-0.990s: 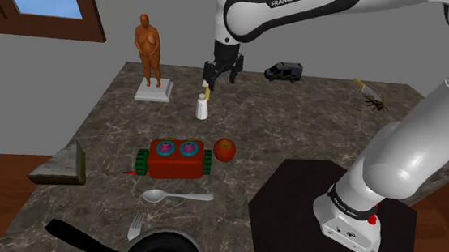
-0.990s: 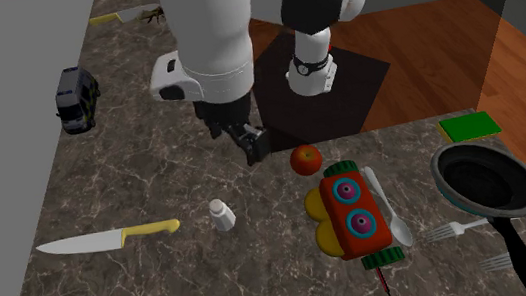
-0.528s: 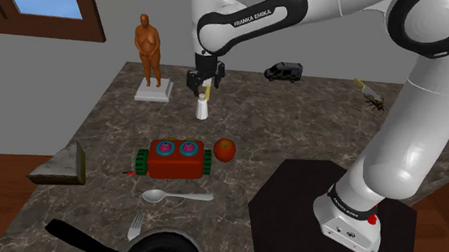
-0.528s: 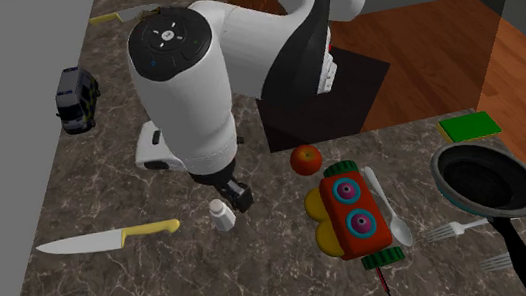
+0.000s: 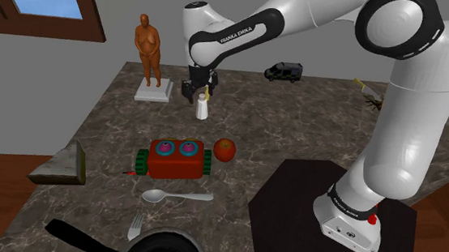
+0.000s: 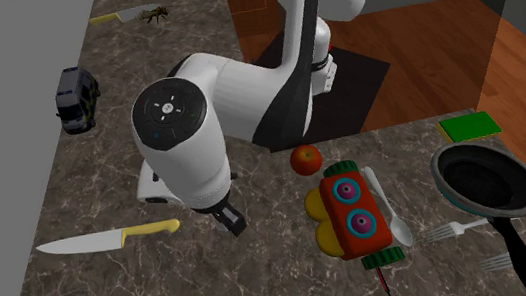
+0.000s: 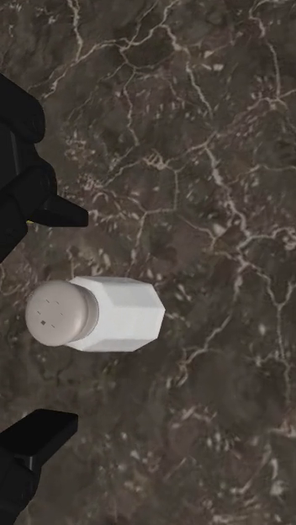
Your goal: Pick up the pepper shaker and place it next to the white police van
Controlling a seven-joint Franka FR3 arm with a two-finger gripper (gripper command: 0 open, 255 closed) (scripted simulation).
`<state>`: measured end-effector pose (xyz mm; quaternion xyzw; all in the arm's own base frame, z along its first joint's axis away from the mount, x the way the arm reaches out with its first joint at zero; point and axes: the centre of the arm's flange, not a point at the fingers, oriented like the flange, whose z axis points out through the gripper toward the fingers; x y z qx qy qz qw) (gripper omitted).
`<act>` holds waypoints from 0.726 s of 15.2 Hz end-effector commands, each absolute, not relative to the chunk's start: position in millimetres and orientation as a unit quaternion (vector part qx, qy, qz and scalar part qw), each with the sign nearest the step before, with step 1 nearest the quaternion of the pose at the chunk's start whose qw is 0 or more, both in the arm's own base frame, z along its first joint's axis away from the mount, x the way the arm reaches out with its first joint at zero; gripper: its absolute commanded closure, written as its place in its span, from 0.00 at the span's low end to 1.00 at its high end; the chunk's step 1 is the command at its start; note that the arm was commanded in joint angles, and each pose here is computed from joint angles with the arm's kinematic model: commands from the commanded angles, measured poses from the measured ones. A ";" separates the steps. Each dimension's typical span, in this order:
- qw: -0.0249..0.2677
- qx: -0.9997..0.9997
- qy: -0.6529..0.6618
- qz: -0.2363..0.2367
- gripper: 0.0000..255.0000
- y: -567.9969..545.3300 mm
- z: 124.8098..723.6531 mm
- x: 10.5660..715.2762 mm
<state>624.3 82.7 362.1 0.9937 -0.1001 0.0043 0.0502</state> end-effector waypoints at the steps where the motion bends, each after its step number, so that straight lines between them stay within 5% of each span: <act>1: 0.050 0.994 -0.100 0.005 0.00 81.7 351.9 623.7; 9: 0.050 0.994 -0.100 0.005 0.00 81.4 348.9 623.7; 10: 0.050 0.994 -0.100 0.005 1.00 81.4 348.9 623.7; 11: 0.050 0.994 -0.100 0.005 1.00 81.4 348.9 623.7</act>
